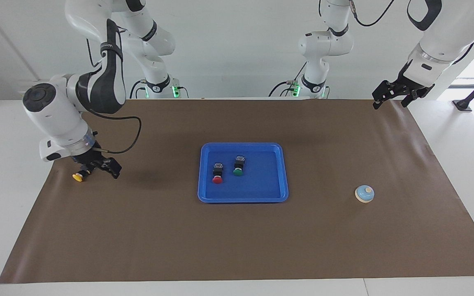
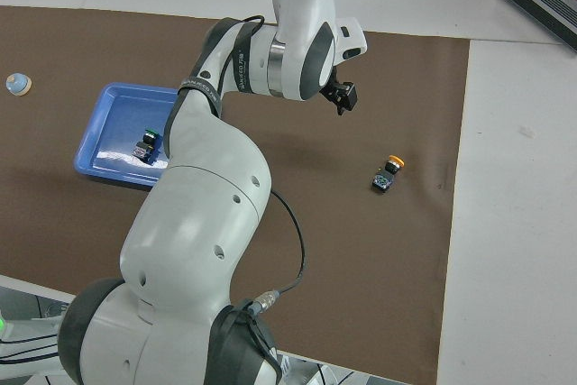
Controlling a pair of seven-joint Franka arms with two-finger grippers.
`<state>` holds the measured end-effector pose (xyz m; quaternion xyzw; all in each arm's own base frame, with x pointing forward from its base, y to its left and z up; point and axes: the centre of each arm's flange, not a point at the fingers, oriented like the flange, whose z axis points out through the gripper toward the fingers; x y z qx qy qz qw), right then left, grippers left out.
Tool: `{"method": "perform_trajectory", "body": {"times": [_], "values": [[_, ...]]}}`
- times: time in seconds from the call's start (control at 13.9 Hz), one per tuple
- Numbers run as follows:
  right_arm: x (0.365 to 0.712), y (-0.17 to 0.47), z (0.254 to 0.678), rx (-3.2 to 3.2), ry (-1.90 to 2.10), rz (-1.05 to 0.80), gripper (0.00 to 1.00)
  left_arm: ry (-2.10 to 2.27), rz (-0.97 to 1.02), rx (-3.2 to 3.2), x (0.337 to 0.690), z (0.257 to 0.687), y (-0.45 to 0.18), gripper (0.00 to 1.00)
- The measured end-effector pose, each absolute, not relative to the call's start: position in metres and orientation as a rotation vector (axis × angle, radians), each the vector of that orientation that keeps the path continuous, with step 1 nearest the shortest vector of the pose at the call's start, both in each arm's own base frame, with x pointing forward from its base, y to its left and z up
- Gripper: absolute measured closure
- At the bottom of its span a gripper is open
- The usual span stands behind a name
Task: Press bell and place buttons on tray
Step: 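Move the right gripper to the yellow-capped button and grasp it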
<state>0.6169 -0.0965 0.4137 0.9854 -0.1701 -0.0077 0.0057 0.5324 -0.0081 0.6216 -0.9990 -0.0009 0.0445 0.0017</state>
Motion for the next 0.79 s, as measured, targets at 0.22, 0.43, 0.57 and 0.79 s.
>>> {"method": "perform_trajectory", "body": {"times": [0.22, 0.43, 0.57, 0.79], "values": [[0.590, -0.138, 0.382, 3.085, -0.502, 0.035, 0.00, -0.003, 0.140, -3.135, 0.532, 0.622, -0.008, 0.00], [0.567, -0.156, 0.357, 3.081, -0.523, 0.033, 0.00, -0.003, 0.140, -3.135, 0.532, 0.622, -0.008, 0.00], [0.558, -0.167, 0.347, 3.078, -0.540, 0.032, 0.00, -0.003, 0.140, -3.135, 0.532, 0.622, -0.008, 0.00], [0.543, -0.187, 0.330, 3.075, -0.542, 0.049, 0.00, -0.003, 0.140, -3.135, 0.532, 0.622, -0.008, 0.00]]}}
